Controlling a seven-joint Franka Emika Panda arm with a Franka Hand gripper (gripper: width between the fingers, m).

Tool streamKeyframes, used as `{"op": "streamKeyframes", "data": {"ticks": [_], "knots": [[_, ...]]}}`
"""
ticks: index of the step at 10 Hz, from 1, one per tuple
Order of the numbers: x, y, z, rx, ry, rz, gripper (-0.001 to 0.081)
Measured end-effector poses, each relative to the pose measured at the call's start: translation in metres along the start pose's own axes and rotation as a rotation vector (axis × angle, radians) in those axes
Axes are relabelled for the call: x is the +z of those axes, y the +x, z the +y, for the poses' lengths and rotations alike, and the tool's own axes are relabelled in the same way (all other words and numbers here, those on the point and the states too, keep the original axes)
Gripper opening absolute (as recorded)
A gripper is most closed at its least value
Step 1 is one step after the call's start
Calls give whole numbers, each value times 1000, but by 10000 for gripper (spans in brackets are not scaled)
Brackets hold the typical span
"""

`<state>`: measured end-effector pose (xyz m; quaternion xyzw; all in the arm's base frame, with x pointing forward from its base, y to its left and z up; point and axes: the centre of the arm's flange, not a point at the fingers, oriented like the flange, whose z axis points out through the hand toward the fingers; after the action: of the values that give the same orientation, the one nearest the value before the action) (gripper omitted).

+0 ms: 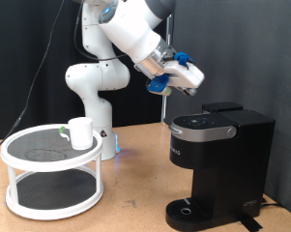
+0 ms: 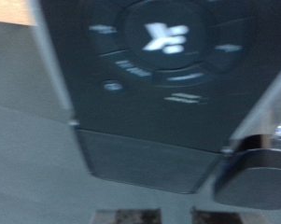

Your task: Make a cup of coffee with the keurig machine

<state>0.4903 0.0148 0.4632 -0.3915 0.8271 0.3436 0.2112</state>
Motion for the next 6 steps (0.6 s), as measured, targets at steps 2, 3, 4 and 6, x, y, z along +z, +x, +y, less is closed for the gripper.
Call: {"op": "streamKeyframes", "data": {"ticks": [2, 3, 4, 6], "knots": [[-10, 20, 9, 7, 8, 16, 0], [-14, 31, 14, 3, 16, 33, 0], [-17, 38, 21, -2, 24, 40, 0], [-17, 39, 17, 8, 56, 21, 0]]}}
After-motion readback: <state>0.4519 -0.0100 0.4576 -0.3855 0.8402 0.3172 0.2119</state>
